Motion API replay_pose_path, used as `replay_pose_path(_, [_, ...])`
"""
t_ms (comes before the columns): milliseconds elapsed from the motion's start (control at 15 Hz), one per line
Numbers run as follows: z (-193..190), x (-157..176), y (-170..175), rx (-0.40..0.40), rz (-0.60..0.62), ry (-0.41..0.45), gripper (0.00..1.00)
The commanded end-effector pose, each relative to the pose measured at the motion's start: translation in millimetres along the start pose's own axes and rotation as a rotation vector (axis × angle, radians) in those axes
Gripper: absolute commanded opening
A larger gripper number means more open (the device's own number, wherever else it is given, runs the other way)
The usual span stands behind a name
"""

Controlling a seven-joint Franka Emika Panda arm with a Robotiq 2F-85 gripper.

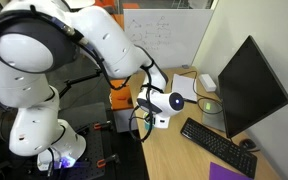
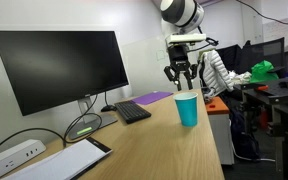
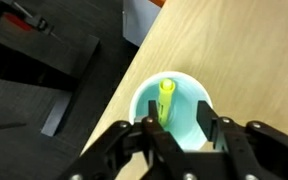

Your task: Remove the yellow marker from the blue cup

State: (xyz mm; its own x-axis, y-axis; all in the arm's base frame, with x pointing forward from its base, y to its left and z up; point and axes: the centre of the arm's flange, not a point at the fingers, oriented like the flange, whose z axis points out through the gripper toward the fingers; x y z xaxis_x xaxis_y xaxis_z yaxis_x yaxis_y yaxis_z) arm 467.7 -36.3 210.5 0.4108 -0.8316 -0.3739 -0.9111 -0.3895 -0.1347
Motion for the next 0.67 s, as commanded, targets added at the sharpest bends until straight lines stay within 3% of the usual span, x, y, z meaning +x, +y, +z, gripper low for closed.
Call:
replay_pose_path(0, [6.1, 2.0, 0.1, -0.025, -0.050, -0.001, 0.73])
replay_pose_path(133, [11.5, 4.3, -1.6, -0.032, -0.056, 0.001, 0.73])
replay_pose_path(467, [27.3, 9.2, -5.7, -0.064, -0.059, -0.002, 0.36])
replay_pose_path(600, [31.2, 11.0, -7.3, -0.071, -0.063, -0.002, 0.33])
